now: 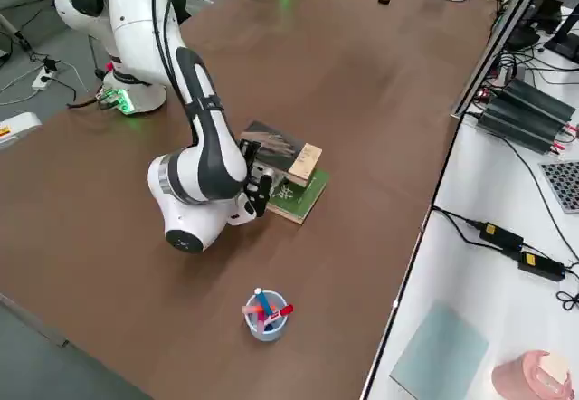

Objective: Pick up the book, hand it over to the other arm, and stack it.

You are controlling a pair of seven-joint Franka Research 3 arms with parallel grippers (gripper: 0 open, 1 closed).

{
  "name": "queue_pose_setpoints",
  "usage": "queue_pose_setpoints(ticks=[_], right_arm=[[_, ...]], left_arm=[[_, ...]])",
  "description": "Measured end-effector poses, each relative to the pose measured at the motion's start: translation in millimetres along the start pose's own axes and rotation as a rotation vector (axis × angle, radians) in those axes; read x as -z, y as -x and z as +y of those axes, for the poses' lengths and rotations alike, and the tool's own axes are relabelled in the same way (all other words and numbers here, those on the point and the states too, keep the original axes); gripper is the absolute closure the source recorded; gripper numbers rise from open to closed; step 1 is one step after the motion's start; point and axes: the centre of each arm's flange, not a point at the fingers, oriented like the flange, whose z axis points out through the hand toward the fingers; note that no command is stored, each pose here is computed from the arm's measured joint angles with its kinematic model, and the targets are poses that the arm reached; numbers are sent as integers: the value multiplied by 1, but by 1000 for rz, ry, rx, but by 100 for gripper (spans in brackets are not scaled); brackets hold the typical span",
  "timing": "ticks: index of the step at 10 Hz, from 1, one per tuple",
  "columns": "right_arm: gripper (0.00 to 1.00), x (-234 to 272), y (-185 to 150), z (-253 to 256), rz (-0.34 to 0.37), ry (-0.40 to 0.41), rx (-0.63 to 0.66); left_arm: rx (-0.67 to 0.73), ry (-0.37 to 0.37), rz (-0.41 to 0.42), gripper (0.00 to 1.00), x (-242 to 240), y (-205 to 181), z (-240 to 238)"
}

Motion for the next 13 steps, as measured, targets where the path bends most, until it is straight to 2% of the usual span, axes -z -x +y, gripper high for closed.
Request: queue_pose_setpoints(ticks=[8, 13], right_arm=[[84, 11, -5, 21, 62, 94, 25], [84, 12, -2, 30, 71, 98, 19]], left_arm=[[89, -153, -63, 0, 13, 38, -49], [151, -190, -97, 0, 22, 80, -72]])
